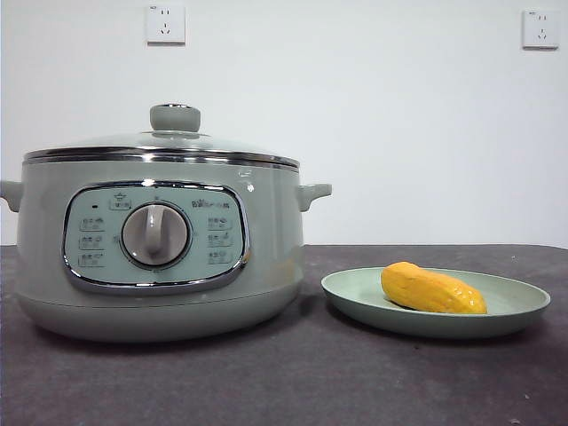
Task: Take the corn out from the steamer,put the corn on the plate,close the lid
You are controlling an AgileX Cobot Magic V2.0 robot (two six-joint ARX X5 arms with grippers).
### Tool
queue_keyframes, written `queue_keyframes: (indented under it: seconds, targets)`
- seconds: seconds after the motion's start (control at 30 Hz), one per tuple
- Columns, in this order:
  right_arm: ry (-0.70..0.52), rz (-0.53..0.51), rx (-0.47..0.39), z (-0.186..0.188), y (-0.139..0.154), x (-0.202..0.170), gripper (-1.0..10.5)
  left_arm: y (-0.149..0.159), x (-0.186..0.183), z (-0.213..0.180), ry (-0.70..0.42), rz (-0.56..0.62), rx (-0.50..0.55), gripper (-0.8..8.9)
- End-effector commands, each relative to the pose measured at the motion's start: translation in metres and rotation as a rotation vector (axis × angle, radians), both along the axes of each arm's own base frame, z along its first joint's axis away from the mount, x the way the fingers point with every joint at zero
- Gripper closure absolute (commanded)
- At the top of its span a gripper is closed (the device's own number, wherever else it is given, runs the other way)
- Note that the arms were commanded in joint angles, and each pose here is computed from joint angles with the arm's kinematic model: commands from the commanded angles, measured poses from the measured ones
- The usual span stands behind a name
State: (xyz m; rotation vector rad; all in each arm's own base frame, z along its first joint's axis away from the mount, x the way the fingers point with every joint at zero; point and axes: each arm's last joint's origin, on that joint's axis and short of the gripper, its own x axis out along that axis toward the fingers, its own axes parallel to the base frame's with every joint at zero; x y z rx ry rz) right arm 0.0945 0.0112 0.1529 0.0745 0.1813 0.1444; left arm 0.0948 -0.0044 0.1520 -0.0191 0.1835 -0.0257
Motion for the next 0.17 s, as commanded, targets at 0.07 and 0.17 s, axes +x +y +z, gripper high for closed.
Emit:
queue_keyframes:
  seconds: [0.07,0.17]
  targets:
    - [0.013,-0.007,0.006,-0.0047,-0.0002,0.0008,9.5,0.0002,0.0004,-0.0041,0.012,0.001,-0.003,8.16]
    - [0.013,-0.007,0.006,-0.0047,-0.0002,0.0008,9.5,0.0002,0.0004,-0.0041,0.012,0.002,-0.004,8.16]
